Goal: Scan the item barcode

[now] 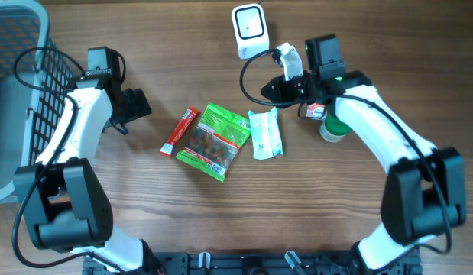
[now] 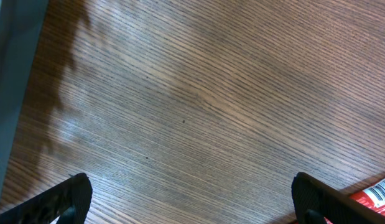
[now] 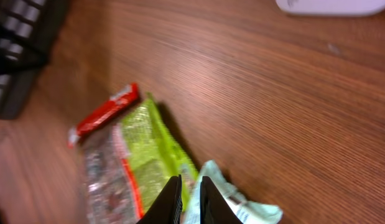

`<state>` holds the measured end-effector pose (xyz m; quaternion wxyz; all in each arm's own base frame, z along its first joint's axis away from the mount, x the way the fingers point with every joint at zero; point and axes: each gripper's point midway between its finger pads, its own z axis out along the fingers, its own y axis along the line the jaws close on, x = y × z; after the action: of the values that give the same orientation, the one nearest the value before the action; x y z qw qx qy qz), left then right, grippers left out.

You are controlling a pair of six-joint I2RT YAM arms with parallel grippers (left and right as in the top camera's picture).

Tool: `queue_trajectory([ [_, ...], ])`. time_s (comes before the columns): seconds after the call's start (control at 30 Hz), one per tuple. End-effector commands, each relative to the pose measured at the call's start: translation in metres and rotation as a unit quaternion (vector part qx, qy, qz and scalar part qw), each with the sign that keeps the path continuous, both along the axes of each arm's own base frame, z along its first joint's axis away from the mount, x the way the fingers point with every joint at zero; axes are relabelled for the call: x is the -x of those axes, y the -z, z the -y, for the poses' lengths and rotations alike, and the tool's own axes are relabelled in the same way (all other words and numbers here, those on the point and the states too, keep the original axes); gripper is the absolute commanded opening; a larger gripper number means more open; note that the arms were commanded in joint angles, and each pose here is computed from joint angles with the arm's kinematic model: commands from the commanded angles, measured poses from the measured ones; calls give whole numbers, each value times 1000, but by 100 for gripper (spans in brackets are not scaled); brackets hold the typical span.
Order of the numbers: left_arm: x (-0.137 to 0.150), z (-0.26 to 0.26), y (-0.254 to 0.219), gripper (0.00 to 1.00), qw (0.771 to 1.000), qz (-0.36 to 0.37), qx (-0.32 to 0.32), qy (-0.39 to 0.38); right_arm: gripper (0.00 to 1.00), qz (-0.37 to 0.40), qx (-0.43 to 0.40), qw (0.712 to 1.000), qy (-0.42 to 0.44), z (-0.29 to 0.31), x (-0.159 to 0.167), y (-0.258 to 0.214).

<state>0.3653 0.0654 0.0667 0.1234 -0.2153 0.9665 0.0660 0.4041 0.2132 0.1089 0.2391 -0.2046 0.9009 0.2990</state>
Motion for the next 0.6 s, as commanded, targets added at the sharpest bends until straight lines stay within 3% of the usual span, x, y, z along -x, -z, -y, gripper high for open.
queue_trajectory([
  [0.0, -5, -1, -10, 100, 1000, 15, 0, 2, 13, -30, 42, 999, 9, 6, -3, 51],
  [0.23, -5, -1, -10, 100, 1000, 15, 0, 2, 13, -102, 126, 986, 37, 34, 16, 99],
  [0.43, -5, -1, -10, 100, 1000, 15, 0, 2, 14, -226, 246, 941, 49, 81, 80, 114],
  [0.57, -5, -1, -10, 100, 1000, 15, 0, 2, 27, -240, 248, 937, 54, 81, 81, 79],
])
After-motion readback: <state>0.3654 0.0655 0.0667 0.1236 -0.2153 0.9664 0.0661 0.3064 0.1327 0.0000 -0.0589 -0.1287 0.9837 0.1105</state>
